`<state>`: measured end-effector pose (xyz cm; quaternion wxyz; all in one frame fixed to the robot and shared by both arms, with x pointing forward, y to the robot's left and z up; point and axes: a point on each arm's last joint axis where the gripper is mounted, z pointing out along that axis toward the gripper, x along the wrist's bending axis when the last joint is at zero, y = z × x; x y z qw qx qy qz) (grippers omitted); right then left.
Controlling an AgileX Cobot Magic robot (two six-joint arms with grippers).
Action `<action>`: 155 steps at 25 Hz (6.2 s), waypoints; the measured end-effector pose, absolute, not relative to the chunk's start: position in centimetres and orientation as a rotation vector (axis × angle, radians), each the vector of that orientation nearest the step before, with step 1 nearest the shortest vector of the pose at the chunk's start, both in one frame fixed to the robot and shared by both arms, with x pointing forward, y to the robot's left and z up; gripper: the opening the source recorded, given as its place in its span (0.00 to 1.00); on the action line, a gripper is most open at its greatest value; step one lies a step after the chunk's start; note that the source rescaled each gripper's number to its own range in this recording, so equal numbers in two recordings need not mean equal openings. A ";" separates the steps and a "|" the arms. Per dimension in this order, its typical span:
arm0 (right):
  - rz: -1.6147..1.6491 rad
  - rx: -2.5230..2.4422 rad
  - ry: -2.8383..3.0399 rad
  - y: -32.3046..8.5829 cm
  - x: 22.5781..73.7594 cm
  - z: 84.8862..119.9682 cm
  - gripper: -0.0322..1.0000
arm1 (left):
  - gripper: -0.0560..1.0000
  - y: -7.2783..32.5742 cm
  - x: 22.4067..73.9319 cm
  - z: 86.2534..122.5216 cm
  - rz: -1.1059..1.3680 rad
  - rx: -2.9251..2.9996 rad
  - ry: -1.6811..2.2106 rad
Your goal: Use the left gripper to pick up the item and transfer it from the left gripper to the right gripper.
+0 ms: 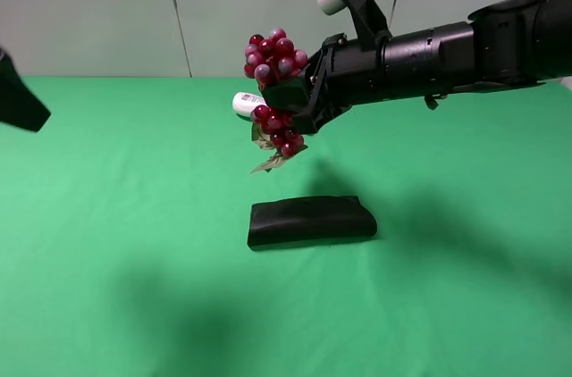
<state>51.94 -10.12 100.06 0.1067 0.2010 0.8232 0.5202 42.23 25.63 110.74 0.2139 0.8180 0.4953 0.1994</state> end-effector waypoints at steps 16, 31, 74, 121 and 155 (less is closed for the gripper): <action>1.543 0.626 2.426 -10.1 51.9 100.1 0.07 | 1.00 28.6 29.4 108.0 0.823 1.986 1.212; 1.555 0.635 2.428 -10.1 51.9 100.1 0.07 | 1.00 29.8 23.9 105.3 0.820 1.793 1.267; 1.094 1.225 2.215 -17.6 51.2 104.8 0.06 | 1.00 30.0 23.6 104.6 0.985 1.520 1.635; 0.242 1.908 2.442 -25.3 52.9 93.5 0.95 | 1.00 30.0 23.6 104.6 0.991 1.521 1.637; 0.729 1.695 2.120 -27.3 36.0 110.0 1.00 | 1.00 30.0 23.6 104.6 0.992 1.521 1.637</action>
